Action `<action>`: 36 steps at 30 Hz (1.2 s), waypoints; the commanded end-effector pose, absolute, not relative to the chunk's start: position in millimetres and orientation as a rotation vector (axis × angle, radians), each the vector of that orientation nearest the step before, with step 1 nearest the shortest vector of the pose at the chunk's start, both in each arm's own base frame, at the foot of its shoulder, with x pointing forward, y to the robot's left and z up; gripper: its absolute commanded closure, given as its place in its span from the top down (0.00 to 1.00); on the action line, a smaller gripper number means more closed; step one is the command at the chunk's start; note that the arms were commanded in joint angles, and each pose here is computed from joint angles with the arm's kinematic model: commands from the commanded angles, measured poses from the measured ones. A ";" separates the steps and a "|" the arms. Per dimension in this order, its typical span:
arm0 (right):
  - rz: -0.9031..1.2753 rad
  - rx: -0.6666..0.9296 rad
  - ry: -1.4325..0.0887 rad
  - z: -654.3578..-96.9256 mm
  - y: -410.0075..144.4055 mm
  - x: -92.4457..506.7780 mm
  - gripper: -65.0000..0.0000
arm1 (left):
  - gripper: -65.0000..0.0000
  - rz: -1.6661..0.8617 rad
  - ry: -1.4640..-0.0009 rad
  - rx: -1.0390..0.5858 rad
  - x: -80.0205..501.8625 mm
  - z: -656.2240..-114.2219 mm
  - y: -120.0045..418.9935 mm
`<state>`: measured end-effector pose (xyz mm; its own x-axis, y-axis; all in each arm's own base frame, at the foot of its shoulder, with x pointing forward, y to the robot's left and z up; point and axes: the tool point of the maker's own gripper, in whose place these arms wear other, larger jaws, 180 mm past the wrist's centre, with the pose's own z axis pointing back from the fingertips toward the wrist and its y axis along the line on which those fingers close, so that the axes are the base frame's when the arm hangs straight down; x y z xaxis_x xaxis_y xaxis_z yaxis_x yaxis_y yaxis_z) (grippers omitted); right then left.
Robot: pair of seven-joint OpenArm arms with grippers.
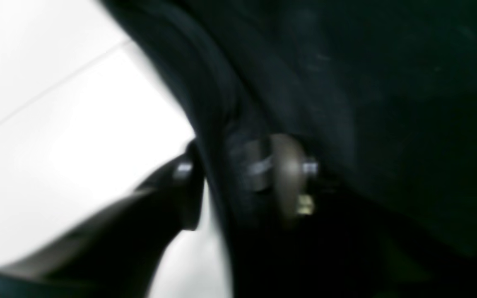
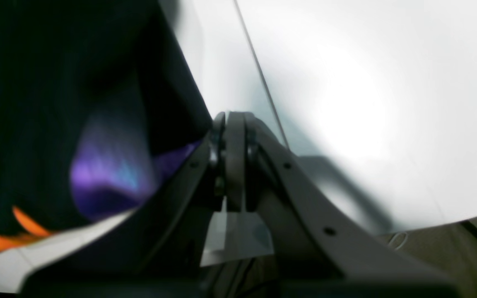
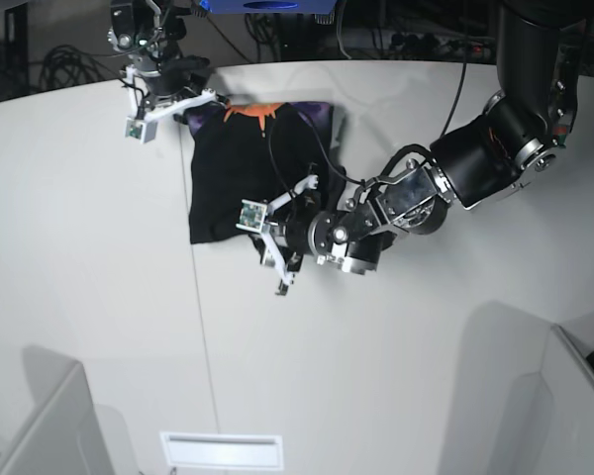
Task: Fold the T-shirt properly
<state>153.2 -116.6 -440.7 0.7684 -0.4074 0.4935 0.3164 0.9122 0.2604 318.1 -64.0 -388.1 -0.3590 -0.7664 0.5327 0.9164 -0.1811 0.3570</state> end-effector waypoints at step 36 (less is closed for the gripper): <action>-0.316 -0.052 -0.847 -376.2 -213.5 189.7 0.00 | 0.00 -0.920 -1.275 -0.306 328.8 -279.9 87.2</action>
<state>184.7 -209.1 -385.9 0.6445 -0.2731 0.7142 0.3012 0.9492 0.0911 324.8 84.9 -289.5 0.0300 -0.4191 0.9075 0.7398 0.6198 0.2617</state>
